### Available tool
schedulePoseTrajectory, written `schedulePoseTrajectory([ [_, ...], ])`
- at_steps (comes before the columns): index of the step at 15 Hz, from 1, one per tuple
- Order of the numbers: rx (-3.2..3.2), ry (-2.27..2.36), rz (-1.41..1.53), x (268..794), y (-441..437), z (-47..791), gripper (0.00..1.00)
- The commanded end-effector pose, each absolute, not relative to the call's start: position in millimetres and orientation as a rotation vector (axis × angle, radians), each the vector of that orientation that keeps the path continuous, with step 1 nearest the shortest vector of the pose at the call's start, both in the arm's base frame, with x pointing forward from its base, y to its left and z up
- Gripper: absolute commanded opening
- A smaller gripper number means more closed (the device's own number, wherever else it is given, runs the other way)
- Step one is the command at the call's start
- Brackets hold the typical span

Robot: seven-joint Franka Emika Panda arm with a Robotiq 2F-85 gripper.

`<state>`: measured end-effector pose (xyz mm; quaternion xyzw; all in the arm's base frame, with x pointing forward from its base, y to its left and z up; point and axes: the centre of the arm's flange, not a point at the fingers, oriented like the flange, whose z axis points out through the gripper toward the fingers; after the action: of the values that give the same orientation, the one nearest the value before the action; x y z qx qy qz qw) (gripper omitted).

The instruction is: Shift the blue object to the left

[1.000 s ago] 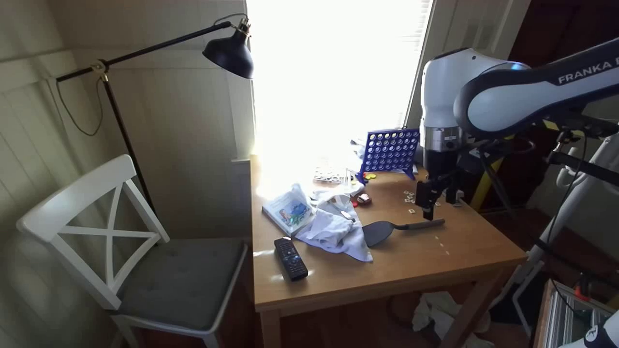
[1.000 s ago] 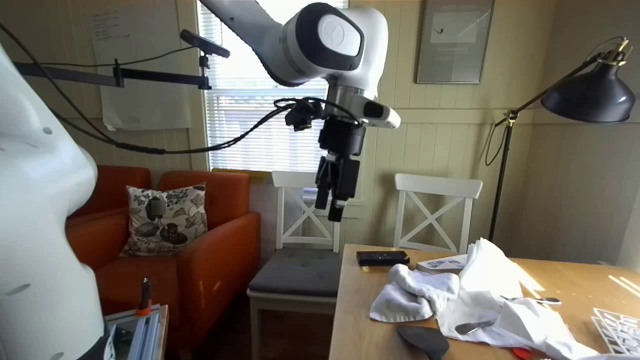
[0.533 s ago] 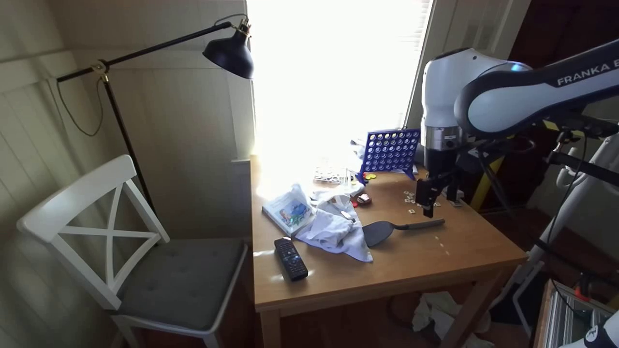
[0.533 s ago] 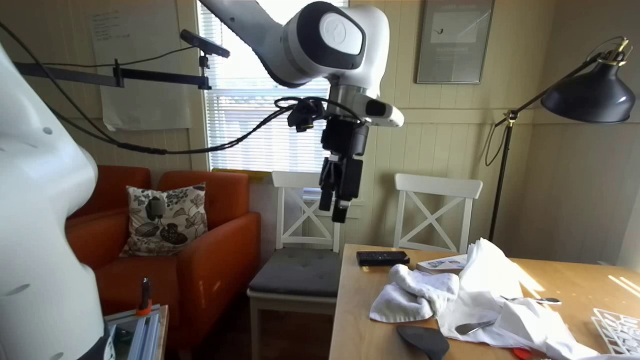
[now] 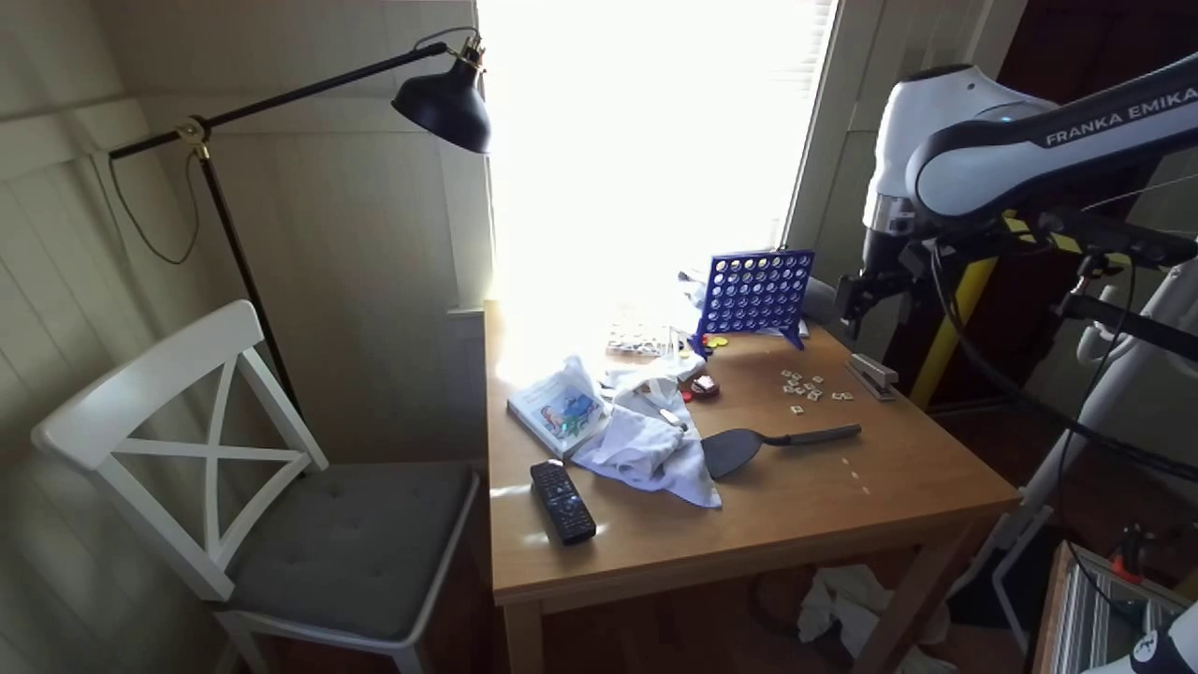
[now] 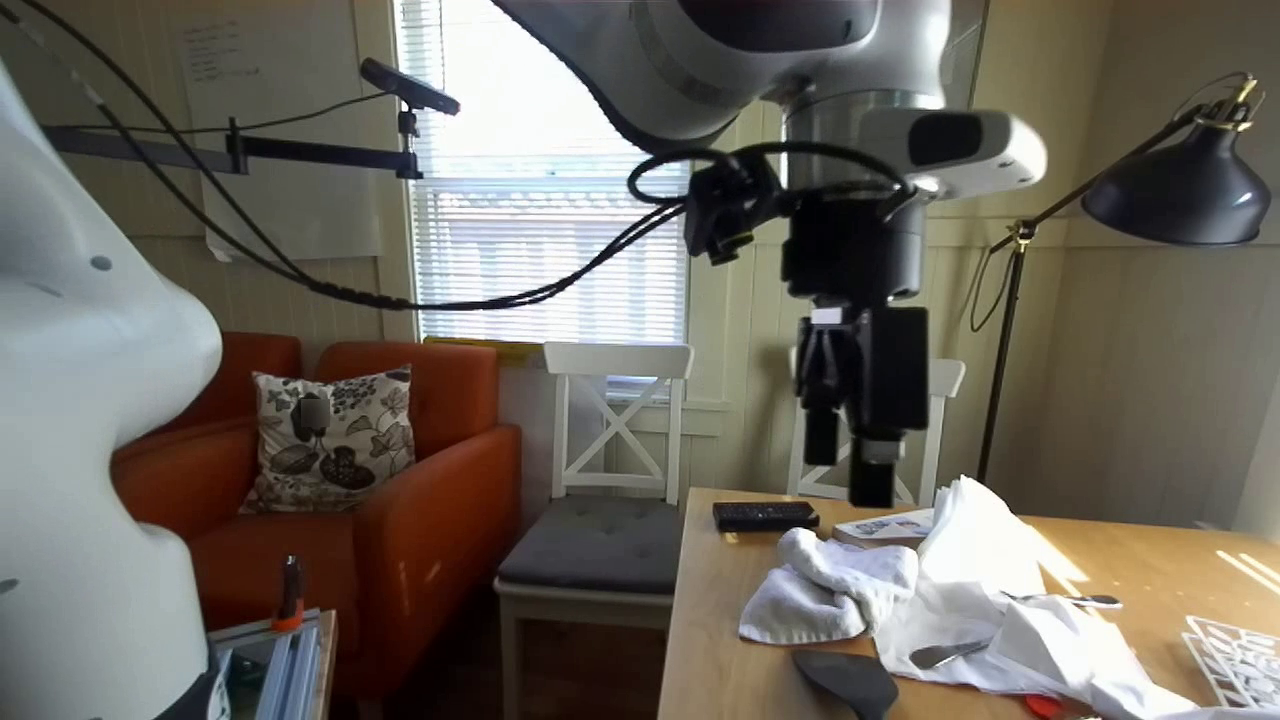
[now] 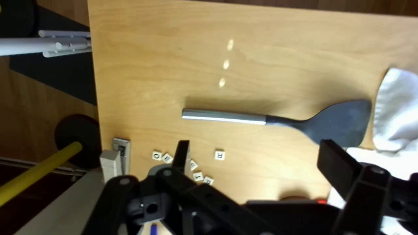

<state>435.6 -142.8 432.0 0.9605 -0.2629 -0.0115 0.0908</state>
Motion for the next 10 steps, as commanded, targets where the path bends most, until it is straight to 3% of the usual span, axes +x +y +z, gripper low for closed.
schedulePoseTrajectory([
  [1,2.789,-1.059,0.070,463.6,-207.0,445.0,1.00],
  [3,2.811,-1.211,0.055,471.1,-241.9,453.6,1.00],
  [4,2.802,-1.084,0.058,444.4,-216.8,448.0,1.00],
  [10,2.698,-1.313,0.023,462.3,-241.8,447.8,1.00],
])
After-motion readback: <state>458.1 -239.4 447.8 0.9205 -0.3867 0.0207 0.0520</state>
